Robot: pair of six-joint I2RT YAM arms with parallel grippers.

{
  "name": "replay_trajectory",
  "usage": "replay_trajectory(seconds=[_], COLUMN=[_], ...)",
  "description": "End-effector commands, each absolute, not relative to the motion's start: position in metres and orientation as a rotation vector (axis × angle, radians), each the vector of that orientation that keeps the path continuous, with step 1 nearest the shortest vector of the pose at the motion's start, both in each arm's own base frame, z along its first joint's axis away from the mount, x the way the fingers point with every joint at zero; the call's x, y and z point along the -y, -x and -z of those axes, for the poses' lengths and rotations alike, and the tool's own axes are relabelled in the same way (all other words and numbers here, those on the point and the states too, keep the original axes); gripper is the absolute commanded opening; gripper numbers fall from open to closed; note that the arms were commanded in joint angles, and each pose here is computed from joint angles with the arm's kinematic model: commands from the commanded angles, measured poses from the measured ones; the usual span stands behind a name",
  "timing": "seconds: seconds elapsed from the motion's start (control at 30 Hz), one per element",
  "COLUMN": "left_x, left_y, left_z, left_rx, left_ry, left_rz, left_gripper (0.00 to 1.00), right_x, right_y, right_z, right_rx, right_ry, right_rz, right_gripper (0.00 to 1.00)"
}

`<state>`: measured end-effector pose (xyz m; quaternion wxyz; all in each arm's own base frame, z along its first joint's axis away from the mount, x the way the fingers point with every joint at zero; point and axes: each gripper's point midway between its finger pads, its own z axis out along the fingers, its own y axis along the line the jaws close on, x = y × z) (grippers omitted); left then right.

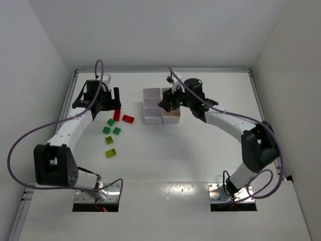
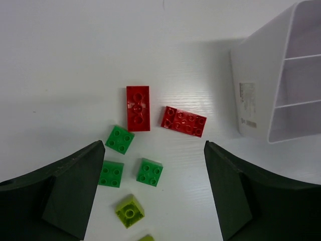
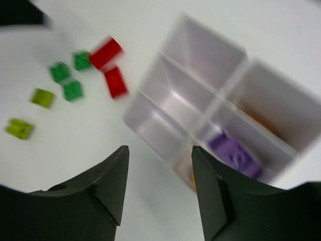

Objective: Sort the legos into containers by color

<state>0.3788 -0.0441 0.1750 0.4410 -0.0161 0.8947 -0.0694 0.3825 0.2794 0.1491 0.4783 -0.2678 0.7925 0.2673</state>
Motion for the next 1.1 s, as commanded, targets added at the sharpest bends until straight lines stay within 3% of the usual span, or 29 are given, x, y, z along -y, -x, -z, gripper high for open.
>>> replay_trajectory(seconds=[0.0,0.17,0.53,0.7,0.87,1.07], left_x=[0.037,0.027,0.026,0.026,0.03,0.023], left_y=[-0.385,-0.402,-0.427,-0.429,-0.436,-0.438], left_z=[-0.152,-0.121,-0.078,-0.056,-0.04,-0.03], left_rx=[-2.345,-2.442,-2.563,-2.613,-2.649,-2.674], left_ry=[0.011,0.051,0.065,0.069,0.071,0.087], left_rz=[0.17,0.155,0.139,0.138,0.145,0.085], left_gripper=[0.86,0.74,0.73,0.64,0.59,0.55], right_x=[-0.335,-0.371,-0.385,-0.389,-0.399,-0.408], right_y=[-0.372,-0.378,-0.428,-0.428,-0.433,-0.436], right_z=[-0.22,-0.202,-0.181,-0.176,-0.18,-0.165], right_rx=[-1.7,-1.677,-1.687,-1.691,-1.667,-1.676], right_ry=[0.932,1.108,1.143,1.161,1.184,1.233], right_rz=[-0.847,-0.757,-0.547,-0.536,-0.528,-0.518], right_gripper=[0.52,0.52,0.57,0.58,0.73,0.76])
